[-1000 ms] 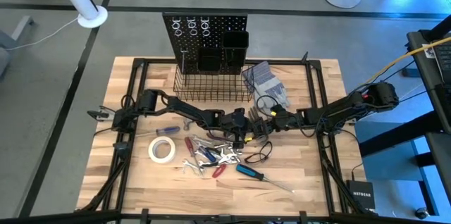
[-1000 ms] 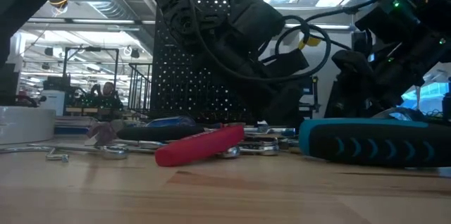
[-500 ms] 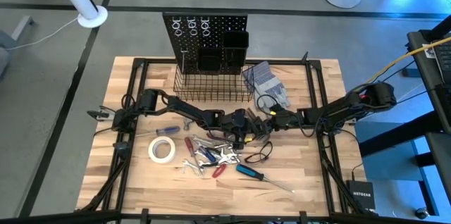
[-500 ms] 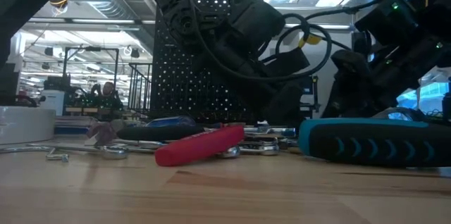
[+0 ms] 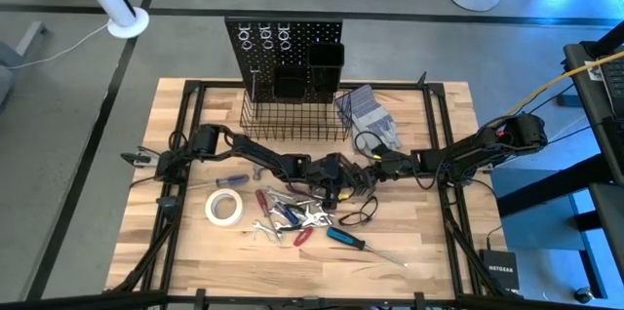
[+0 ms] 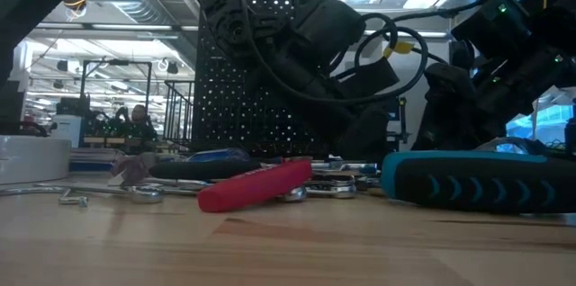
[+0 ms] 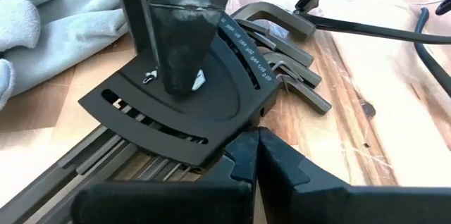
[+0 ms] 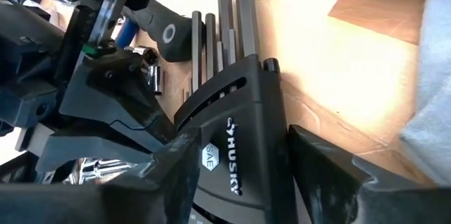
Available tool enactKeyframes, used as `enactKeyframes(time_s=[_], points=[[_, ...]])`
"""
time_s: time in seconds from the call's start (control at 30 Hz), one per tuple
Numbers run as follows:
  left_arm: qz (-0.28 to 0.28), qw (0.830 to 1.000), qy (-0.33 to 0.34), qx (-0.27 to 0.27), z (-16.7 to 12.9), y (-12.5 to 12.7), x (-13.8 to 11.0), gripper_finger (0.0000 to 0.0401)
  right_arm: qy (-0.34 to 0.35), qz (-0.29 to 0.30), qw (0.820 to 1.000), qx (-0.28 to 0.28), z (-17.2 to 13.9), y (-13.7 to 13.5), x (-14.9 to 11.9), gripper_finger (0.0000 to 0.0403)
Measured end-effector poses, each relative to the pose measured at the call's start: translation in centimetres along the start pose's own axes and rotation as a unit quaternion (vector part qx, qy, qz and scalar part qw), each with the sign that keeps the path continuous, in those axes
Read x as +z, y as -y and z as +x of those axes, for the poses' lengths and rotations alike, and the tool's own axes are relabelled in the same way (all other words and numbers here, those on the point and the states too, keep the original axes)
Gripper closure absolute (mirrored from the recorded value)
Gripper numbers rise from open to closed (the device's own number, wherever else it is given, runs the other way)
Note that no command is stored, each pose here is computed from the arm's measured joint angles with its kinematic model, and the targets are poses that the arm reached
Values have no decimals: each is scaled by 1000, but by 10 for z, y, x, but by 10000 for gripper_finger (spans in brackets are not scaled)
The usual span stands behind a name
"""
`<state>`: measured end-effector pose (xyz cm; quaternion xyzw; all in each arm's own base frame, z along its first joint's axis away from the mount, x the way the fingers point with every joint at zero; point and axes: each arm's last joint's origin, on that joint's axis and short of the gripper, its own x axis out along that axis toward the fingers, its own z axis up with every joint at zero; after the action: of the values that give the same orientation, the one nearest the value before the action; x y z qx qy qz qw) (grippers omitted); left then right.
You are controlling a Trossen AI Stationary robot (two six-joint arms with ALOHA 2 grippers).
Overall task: Hang tools onto peg board
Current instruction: Put the allen keys into the wire basket on the peg board
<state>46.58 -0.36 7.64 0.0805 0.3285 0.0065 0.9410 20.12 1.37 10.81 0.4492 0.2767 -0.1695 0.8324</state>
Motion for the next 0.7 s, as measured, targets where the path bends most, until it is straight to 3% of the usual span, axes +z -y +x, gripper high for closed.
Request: enactKeyframes(time_s=[0.2, 0.47, 0.7], points=[[2, 1000, 0, -1, 0, 1, 0, 400, 10, -11, 1000, 14, 0, -3, 2, 224], [15, 1000, 0, -2, 0, 2, 0, 400, 22, -41, 998, 34, -1, -8, 5, 226], [29, 1000, -1, 4, 0, 2, 0, 400, -18, -57, 998, 32, -1, -5, 1, 226]])
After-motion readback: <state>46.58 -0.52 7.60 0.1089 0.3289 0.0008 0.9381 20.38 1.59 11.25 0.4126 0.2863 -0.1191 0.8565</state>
